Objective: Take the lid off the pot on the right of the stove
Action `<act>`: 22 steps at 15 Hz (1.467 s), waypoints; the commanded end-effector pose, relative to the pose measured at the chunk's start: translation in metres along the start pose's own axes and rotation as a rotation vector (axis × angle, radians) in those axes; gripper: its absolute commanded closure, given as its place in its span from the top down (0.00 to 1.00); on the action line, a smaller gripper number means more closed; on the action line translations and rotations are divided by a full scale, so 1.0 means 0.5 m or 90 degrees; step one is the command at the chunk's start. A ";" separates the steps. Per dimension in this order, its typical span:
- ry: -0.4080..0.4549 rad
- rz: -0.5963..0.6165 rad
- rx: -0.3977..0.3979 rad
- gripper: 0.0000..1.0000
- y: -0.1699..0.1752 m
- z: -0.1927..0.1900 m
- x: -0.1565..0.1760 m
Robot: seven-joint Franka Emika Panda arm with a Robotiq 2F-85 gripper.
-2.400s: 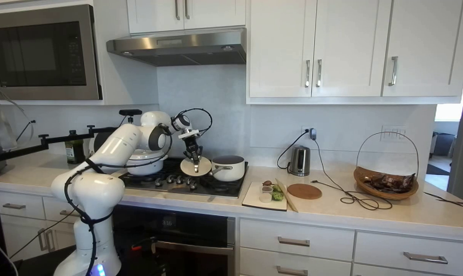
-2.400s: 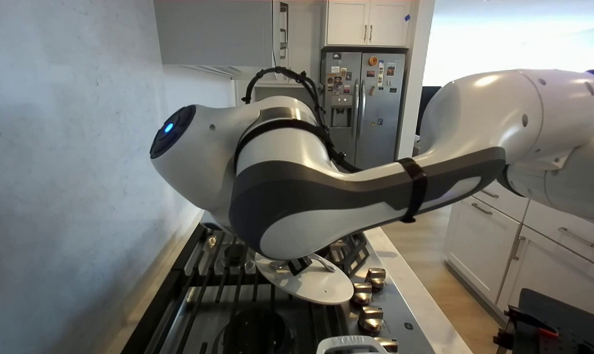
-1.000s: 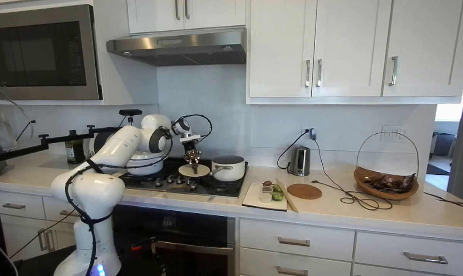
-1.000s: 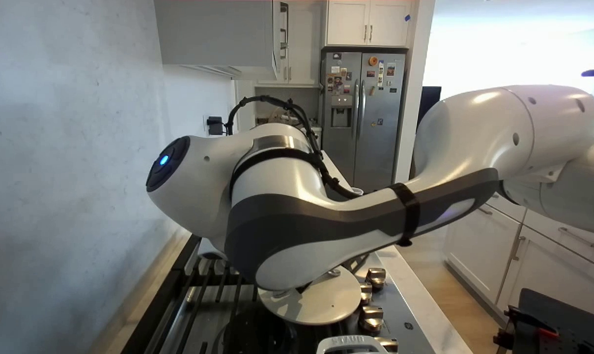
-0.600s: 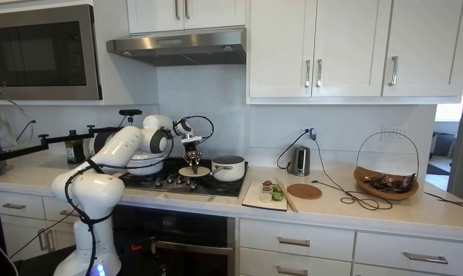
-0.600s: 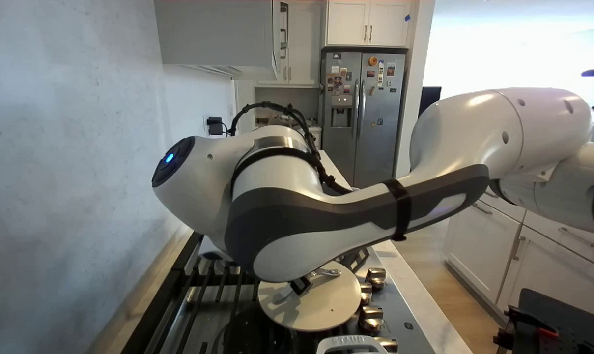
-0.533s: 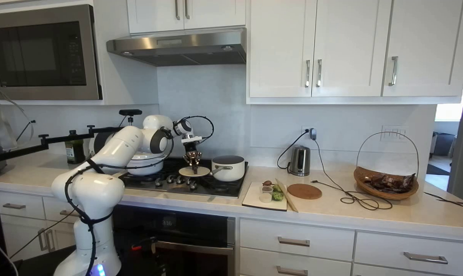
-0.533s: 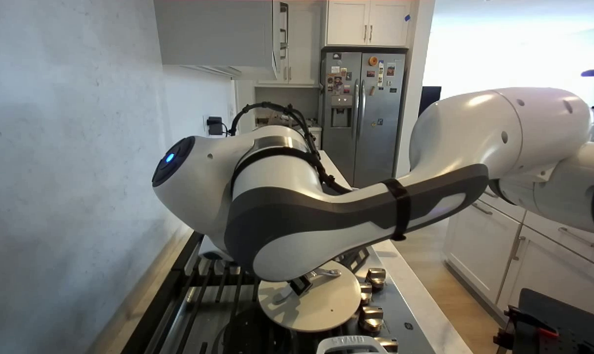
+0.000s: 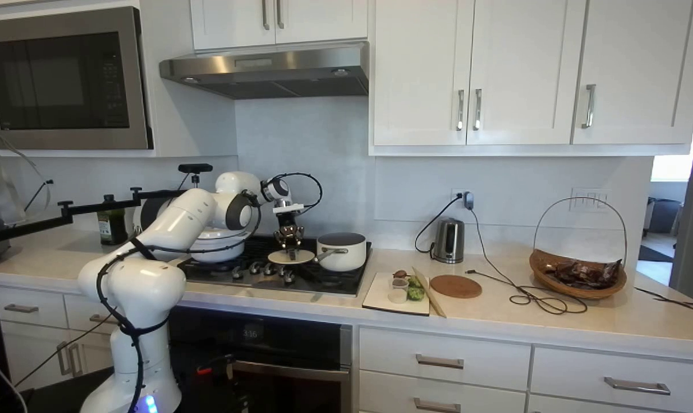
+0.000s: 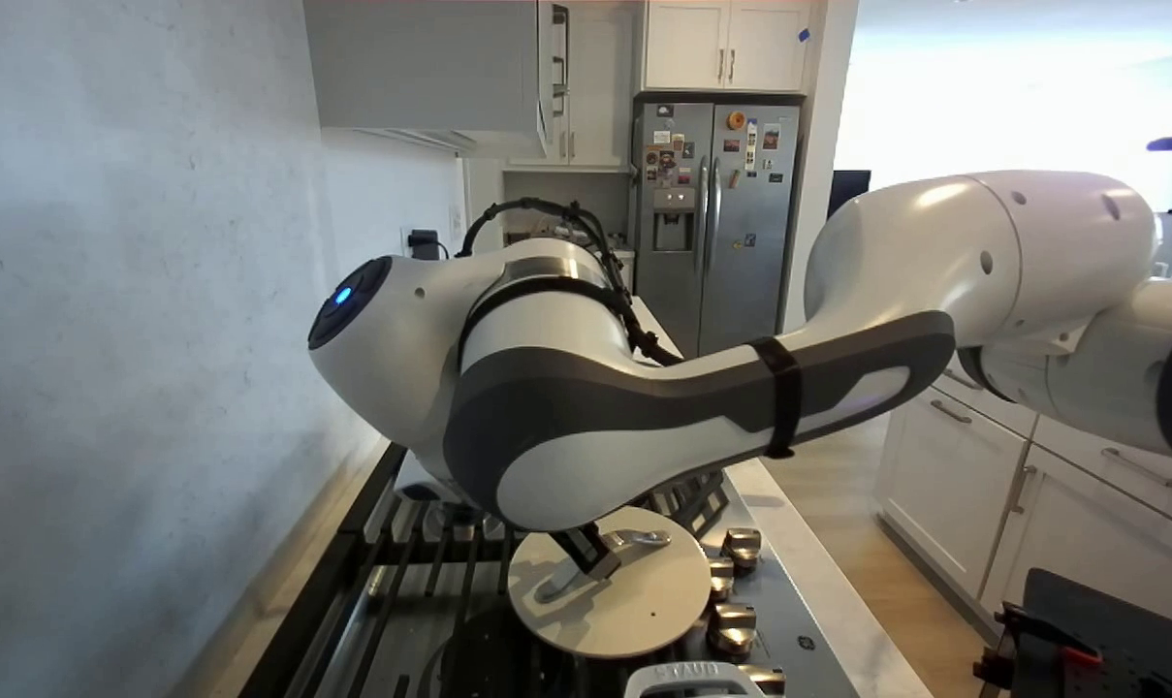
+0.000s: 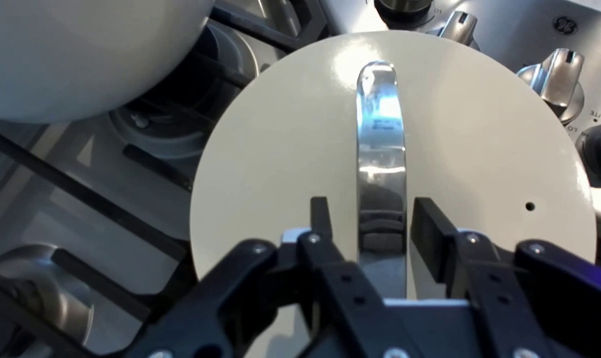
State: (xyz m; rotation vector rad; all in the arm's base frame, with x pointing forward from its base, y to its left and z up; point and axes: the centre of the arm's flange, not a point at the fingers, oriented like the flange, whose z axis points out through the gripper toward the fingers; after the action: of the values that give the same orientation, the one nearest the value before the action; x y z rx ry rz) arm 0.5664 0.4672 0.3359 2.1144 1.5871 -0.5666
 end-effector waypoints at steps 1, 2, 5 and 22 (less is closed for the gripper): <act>0.020 -0.002 0.021 0.80 0.027 -0.029 -0.025; 0.024 0.003 0.023 0.86 0.034 -0.034 -0.032; 0.052 0.022 0.032 1.00 0.063 -0.065 -0.069; 0.375 0.059 0.040 1.00 0.161 -0.286 -0.303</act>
State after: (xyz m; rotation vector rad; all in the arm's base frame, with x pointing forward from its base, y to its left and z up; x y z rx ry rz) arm 0.6136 0.4094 0.5463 2.5372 1.7571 0.0562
